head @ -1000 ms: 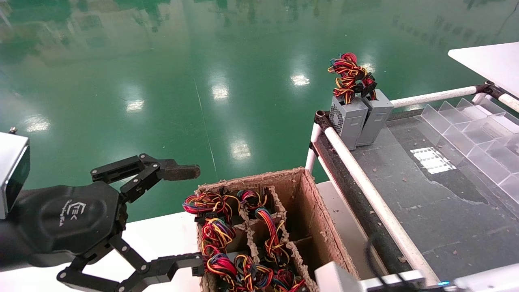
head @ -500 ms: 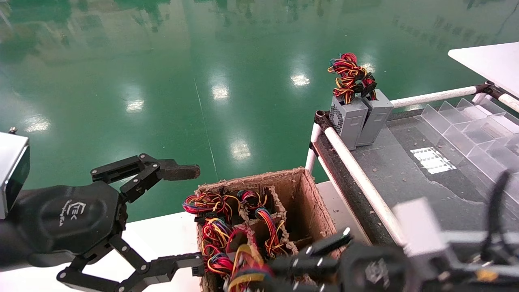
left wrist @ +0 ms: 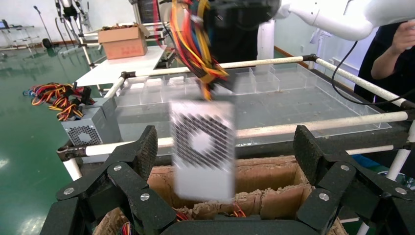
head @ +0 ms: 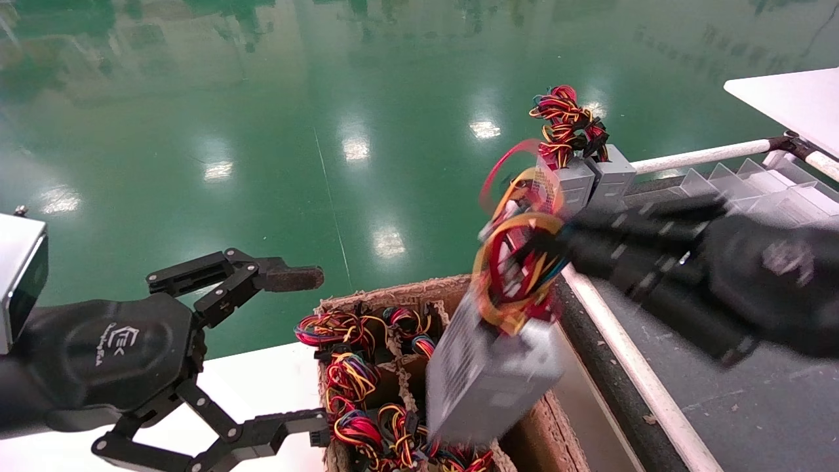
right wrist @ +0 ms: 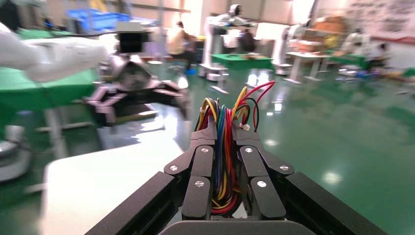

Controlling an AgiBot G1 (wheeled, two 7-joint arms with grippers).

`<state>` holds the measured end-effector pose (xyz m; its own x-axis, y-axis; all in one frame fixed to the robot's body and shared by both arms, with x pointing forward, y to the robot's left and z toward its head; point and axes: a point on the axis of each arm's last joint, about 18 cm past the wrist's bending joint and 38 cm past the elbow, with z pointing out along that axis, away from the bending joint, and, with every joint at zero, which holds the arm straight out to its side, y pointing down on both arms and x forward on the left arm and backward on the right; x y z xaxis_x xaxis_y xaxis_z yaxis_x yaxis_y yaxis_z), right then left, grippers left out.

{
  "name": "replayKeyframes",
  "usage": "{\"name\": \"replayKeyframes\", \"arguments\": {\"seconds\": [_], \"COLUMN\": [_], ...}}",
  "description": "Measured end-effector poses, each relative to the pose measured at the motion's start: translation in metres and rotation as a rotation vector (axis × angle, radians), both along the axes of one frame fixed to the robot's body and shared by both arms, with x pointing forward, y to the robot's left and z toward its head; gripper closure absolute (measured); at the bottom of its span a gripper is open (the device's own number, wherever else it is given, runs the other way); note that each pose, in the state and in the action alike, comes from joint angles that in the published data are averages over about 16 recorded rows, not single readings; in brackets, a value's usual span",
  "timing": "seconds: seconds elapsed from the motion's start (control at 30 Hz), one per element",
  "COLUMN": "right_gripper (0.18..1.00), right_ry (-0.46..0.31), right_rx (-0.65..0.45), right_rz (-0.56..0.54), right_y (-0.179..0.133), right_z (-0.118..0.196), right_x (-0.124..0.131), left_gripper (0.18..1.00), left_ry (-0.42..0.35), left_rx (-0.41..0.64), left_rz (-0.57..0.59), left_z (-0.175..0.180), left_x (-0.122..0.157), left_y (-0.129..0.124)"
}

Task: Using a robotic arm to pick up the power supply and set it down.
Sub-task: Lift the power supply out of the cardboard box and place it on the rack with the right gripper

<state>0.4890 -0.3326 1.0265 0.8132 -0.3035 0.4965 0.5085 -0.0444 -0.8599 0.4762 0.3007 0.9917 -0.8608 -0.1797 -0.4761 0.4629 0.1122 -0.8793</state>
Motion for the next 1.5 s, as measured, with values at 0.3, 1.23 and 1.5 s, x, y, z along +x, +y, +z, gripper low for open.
{"name": "replayKeyframes", "arguments": {"seconds": [0.3, 1.23, 1.5], "right_gripper": [0.944, 0.944, 0.944], "right_ry": [-0.071, 0.080, 0.105], "right_rx": [0.016, 0.037, 0.008], "right_rz": [-0.213, -0.529, -0.508], "right_y": [-0.061, -0.172, -0.153], "right_z": [0.023, -0.027, -0.026], "right_x": [0.010, 0.023, 0.050], "left_gripper": [0.184, 0.184, 0.184], "left_ry": [0.000, 0.000, 0.000], "left_rx": [0.000, 0.000, 0.000], "left_rz": [0.000, 0.000, 0.000], "left_z": [0.000, 0.000, 0.000], "left_x": [0.000, 0.000, 0.000], "left_y": [0.000, 0.000, 0.000]}}
